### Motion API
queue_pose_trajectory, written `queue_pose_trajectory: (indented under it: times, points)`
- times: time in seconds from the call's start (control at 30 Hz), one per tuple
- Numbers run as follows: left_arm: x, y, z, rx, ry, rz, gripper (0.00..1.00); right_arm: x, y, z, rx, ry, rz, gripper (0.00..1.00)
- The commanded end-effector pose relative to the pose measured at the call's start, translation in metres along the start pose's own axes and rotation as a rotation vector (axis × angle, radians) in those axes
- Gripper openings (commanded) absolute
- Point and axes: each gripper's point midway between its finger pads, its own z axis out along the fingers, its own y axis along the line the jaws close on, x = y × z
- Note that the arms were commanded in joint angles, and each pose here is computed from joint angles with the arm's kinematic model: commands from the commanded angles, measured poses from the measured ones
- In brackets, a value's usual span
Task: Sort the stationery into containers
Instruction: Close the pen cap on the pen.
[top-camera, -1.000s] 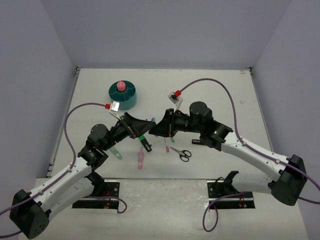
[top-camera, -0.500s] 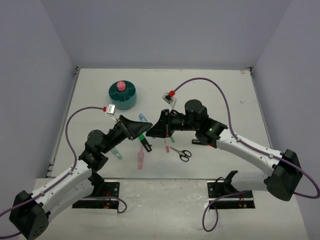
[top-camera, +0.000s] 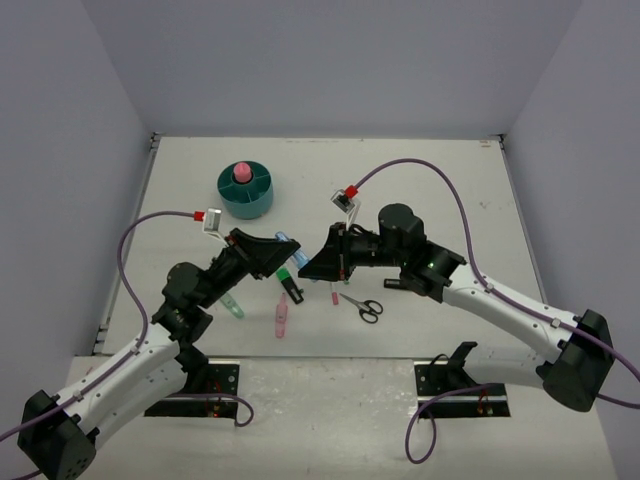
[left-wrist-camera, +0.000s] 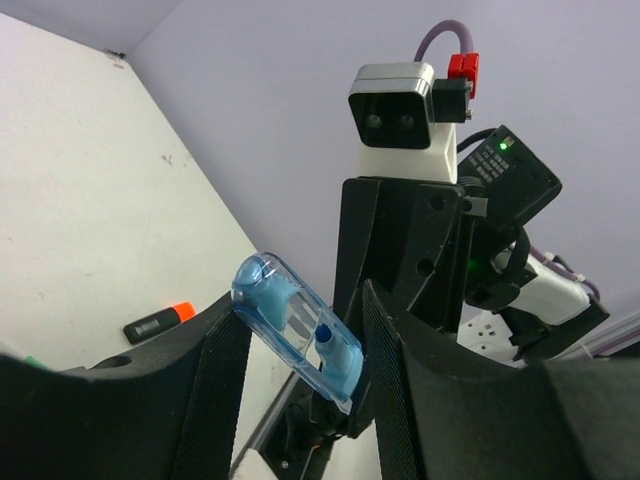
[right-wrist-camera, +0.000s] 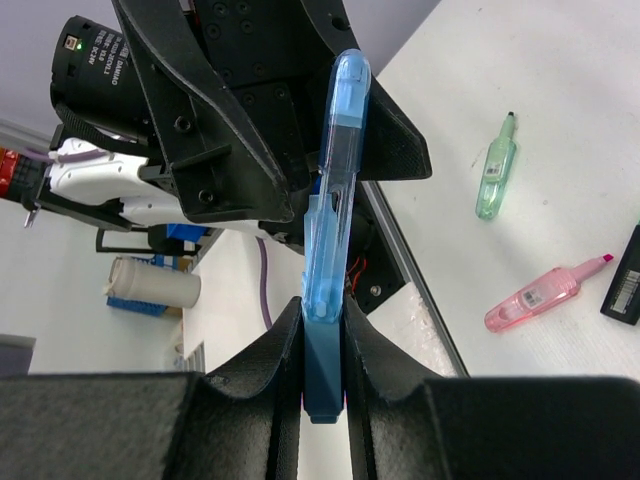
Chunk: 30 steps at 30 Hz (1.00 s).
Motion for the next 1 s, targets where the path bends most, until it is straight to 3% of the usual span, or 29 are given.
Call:
queue_pose_trajectory:
  times: [0.0,0.07,0.2,0.23,0.63,0.97]
  points:
    - [-0.014,-0.025,0.004,0.08,-0.026,0.103,0.44,-0.002,0.014,-0.008,-0.044,-0.01,-0.043,0.0]
    - [-0.014,-0.024,0.004,0.076,-0.027,0.115,0.37,-0.002,0.016,-0.009,-0.051,-0.008,-0.046,0.0]
    - [-0.009,-0.021,0.006,0.08,-0.001,0.114,0.04,-0.003,0.017,-0.009,-0.051,-0.008,-0.047,0.0]
    - [-0.006,-0.02,0.007,0.079,0.008,0.106,0.0,-0.005,0.017,-0.008,-0.048,-0.011,-0.046,0.0]
    - [0.006,-0.011,0.004,0.091,0.031,0.056,0.0,-0.044,0.041,-0.003,-0.099,-0.121,-0.109,0.0]
    - [-0.003,-0.001,0.002,0.01,-0.006,0.084,0.01,-0.032,0.052,-0.008,-0.183,-0.104,-0.137,0.0]
